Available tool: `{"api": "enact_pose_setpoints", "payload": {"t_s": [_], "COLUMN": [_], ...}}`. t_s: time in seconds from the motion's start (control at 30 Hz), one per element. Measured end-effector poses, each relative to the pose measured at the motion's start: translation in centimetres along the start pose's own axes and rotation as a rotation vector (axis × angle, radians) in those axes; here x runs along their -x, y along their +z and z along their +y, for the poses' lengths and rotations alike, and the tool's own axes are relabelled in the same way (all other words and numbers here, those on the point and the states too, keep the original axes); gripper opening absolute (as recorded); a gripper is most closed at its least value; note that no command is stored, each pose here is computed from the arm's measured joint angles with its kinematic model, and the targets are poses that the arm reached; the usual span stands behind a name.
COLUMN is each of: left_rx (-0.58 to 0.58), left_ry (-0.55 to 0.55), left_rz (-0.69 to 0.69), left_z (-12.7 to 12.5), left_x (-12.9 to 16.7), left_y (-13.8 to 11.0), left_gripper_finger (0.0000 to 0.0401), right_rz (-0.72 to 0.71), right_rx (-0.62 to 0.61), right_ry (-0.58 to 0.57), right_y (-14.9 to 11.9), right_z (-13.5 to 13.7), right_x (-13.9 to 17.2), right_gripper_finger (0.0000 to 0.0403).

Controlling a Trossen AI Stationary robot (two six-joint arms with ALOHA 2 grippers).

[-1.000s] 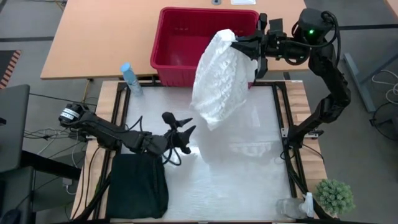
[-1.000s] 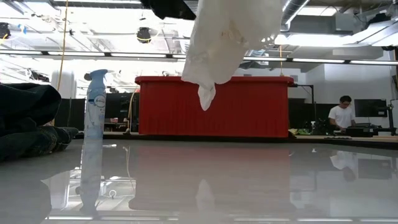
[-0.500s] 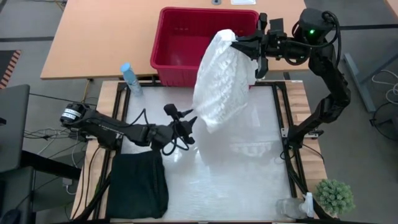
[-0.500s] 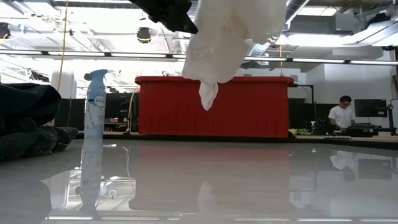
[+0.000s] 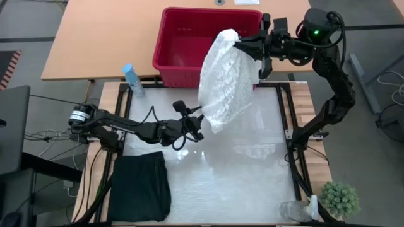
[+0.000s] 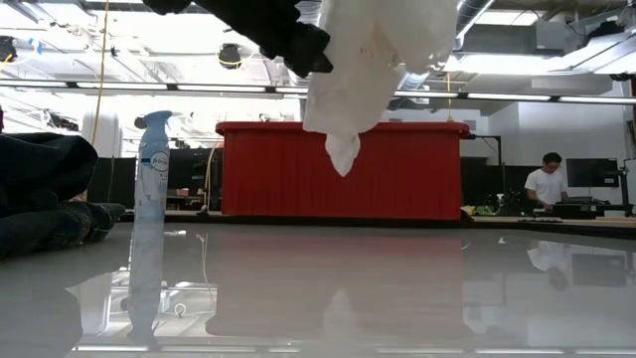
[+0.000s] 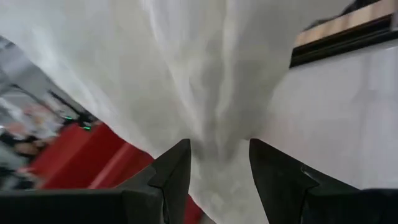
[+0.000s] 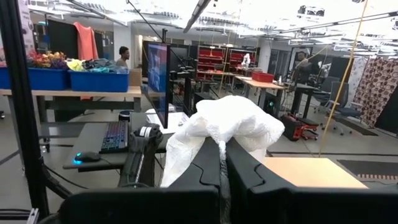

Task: Fold Laundry from Bin
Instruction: Fold the white dress from the red bin

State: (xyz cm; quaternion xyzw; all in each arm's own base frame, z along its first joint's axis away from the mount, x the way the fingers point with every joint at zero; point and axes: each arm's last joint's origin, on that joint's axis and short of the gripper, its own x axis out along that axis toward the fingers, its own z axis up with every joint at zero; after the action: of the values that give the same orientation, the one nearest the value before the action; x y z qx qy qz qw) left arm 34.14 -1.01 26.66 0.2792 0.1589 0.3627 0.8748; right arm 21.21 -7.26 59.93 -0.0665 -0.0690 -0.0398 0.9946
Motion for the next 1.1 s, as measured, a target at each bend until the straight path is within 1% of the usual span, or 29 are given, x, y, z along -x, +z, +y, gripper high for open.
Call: {"api": "enact_pose_setpoints", "payload": {"t_s": [0.07, 0.17, 0.23, 0.3, 0.37, 0.47, 0.53, 0.6, 0.63, 0.7, 0.8, 0.87, 0.97, 1.1], "left_rx": [-0.029, -0.028, 0.005, 0.047, 0.085, 0.123, 0.124, 0.119, 0.112, 0.109, 0.052, 0.002, -0.059, -0.093], "left_ry": [0.049, 0.095, 0.105, 0.086, 0.077, 0.077, 0.082, 0.112, 0.135, 0.205, 0.288, 0.317, 0.325, 0.364], "left_rz": [-0.001, -0.02, -0.05, -0.083, -0.087, -0.066, -0.049, -0.029, -0.015, 0.021, 0.085, 0.116, 0.129, 0.157], "left_z": [0.1, 0.5, 0.9, 1.2, 1.4, 1.6, 1.6, 1.8, 2.0, 2.4, 3.4, 4.1, 5.1, 7.2], "left_x": [0.0, -0.2, -0.4, -0.7, -1.1, -1.6, -1.8, -1.7, -1.6, -1.0, 0.4, 1.4, 2.6, 4.4], "left_y": [0.2, 0.6, 0.8, 0.9, 0.7, 0.3, 0.1, 0.0, 0.1, 0.8, 2.4, 3.3, 4.8, 7.0], "left_gripper_finger": [0.0155, 0.0155, 0.0155, 0.0154, 0.0146, 0.0113, 0.0076, 0.003, 0.0016, 0.0009, 0.0004, 0.0004, 0.0003, 0.0003], "right_rz": [0.005, 0.007, 0.007, 0.006, 0.001, 0.003, 0.003, 0.006, 0.015, 0.051, 0.129, 0.189, 0.298, 0.469], "right_rx": [-0.003, -0.024, -0.029, -0.031, -0.029, -0.031, -0.031, -0.03, -0.023, -0.018, -0.048, -0.079, -0.123, -0.15], "right_ry": [0.001, 0.025, 0.038, 0.051, 0.056, 0.059, 0.058, 0.058, 0.053, 0.026, -0.007, -0.021, -0.05, -0.084], "right_y": [-0.1, -0.2, -0.3, -0.3, -0.4, -0.5, -0.5, -0.5, -0.6, -0.9, -1.8, -2.6, -4.1, -6.3], "right_z": [0.0, 0.0, 0.1, 0.2, 0.2, 0.2, 0.2, 0.2, 0.1, -0.3, -1.0, -1.4, -2.3, -3.4], "right_x": [-0.2, -0.3, -0.5, -0.6, -0.9, -1.0, -1.0, -1.0, -0.9, -0.8, -0.8, -0.8, -1.1, -1.2], "right_gripper_finger": [0.0024, 0.0024, 0.0024, 0.0024, 0.0024, 0.0024, 0.0024, 0.0024, 0.0024, 0.0024, 0.0039, 0.0052, 0.0062, 0.0066]}}
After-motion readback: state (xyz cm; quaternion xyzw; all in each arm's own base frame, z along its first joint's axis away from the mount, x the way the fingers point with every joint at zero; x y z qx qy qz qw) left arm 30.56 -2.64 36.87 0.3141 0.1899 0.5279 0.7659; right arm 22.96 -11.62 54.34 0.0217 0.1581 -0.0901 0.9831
